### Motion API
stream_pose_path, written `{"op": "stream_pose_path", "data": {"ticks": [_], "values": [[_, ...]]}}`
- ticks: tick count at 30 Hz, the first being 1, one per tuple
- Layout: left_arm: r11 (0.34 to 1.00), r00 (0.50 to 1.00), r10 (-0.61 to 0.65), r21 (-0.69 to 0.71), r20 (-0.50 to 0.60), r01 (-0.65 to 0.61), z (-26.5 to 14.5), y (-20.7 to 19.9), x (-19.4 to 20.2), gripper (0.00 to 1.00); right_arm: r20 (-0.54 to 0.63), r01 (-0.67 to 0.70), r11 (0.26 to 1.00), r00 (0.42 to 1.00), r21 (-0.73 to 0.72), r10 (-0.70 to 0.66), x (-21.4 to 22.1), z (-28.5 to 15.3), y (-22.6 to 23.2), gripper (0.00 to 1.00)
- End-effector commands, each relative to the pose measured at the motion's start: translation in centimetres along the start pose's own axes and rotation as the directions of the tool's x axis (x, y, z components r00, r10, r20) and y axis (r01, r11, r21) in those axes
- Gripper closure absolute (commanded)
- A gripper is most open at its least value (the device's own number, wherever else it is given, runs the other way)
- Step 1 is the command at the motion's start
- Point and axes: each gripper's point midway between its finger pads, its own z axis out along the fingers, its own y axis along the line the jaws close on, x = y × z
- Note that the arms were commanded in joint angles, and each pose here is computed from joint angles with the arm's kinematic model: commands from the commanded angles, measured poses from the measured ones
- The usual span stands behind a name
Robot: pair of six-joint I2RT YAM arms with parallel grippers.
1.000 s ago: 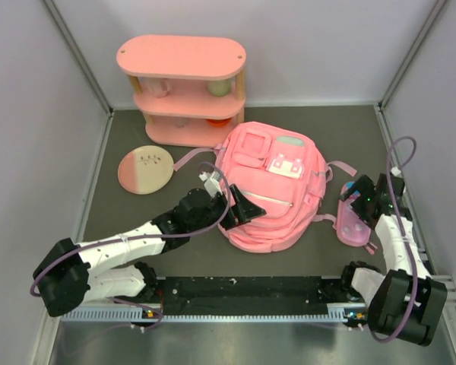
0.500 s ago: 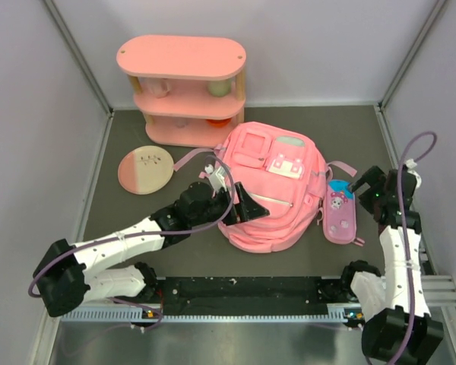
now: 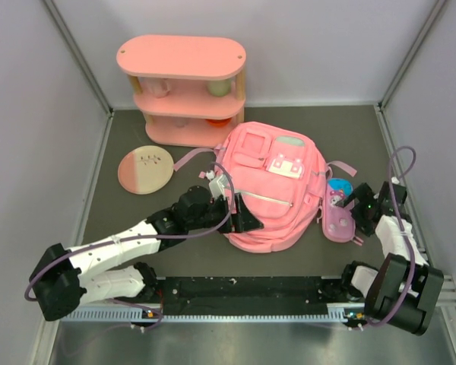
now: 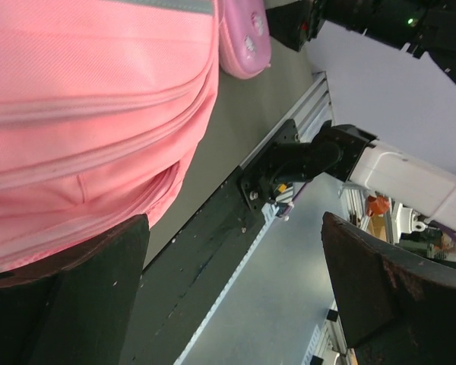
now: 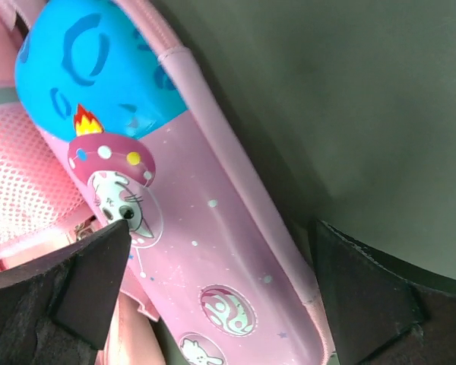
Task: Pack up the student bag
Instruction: Pick up the stationery from the center of the board.
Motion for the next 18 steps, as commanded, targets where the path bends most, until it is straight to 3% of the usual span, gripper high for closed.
{"op": "stream_pose_path", "data": {"ticks": [1, 9, 16, 18], "values": [[1.0, 1.0, 0.013, 0.014, 0.024, -0.014, -0.9, 0.3, 0.3, 0.01, -0.013, 0.044, 0.988, 0.999, -0.148, -0.046, 0.3, 0.6, 2.2, 0.01], [0.999, 0.999, 0.04, 0.003, 0.023, -0.04, -0.9, 0.4, 0.1, 0.01, -0.106, 0.005, 0.947, 0.993, -0.322, -0.042, 2.7, -0.2, 4.7, 0.08], [1.0, 0.999, 0.024, 0.015, 0.043, -0.025, -0.4, -0.3, -0.7, 0.01, -0.02, 0.061, 0.888, 0.997, -0.456, -0.078, 1.7, -3.1, 7.5, 0.35], [1.0, 0.999, 0.023, 0.017, 0.04, -0.023, -0.2, -0.3, -0.7, 0.01, 0.022, 0.083, 0.874, 0.996, -0.478, -0.082, 1.0, -3.7, 8.0, 0.38]]}}
